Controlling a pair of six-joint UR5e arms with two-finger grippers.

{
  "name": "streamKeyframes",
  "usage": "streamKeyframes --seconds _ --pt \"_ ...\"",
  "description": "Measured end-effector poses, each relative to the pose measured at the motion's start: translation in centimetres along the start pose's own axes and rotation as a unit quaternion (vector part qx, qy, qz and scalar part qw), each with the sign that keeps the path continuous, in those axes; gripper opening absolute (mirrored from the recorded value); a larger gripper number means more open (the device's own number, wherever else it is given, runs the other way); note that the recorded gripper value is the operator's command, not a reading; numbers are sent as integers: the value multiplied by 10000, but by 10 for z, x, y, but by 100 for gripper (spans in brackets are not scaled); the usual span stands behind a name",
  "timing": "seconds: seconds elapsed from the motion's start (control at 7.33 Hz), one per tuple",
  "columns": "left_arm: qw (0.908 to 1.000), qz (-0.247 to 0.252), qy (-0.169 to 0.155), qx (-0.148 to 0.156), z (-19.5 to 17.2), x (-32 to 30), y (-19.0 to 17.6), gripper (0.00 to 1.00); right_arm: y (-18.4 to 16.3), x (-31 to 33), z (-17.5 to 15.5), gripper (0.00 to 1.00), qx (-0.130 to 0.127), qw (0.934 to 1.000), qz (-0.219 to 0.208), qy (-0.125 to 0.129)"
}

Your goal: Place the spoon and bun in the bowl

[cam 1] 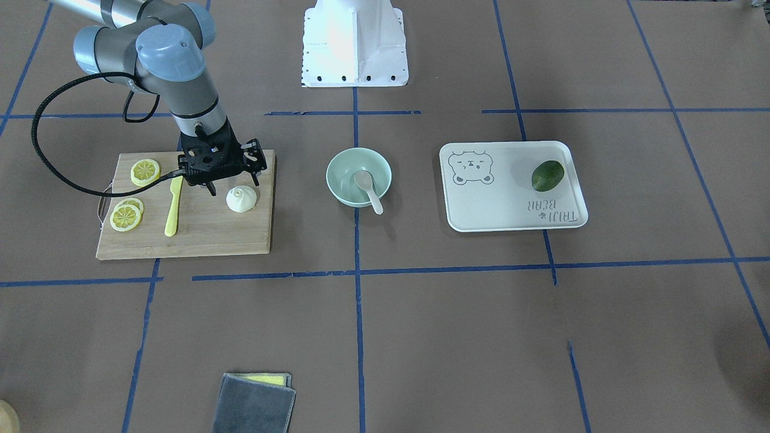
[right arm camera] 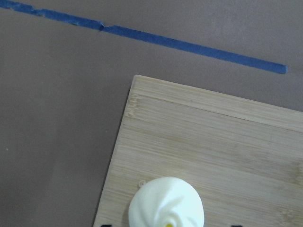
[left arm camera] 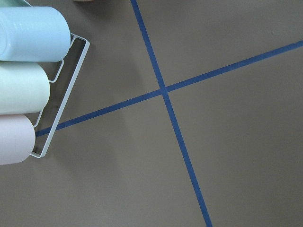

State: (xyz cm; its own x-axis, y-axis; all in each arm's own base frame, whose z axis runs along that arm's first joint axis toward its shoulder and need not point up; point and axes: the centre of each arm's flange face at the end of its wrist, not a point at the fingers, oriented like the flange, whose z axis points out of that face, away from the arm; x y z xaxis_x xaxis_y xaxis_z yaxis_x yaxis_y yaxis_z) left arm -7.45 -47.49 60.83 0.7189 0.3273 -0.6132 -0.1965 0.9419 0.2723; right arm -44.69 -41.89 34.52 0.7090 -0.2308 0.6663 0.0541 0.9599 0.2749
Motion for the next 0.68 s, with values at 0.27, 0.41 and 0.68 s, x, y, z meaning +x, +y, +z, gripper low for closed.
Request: streamKeyframes --seconds 0.27,0.41,0.68 --pt "10000 12 -3 8 -1 0 -1 100 1 1 13 0 -54 10000 4 71" --pt "10000 14 -3 9 -1 0 -1 100 1 0 14 0 -64 10000 13 74" --pt "10000 23 -6 19 -2 1 -3 100 -1 -3 11 0 -41 10000 8 30"
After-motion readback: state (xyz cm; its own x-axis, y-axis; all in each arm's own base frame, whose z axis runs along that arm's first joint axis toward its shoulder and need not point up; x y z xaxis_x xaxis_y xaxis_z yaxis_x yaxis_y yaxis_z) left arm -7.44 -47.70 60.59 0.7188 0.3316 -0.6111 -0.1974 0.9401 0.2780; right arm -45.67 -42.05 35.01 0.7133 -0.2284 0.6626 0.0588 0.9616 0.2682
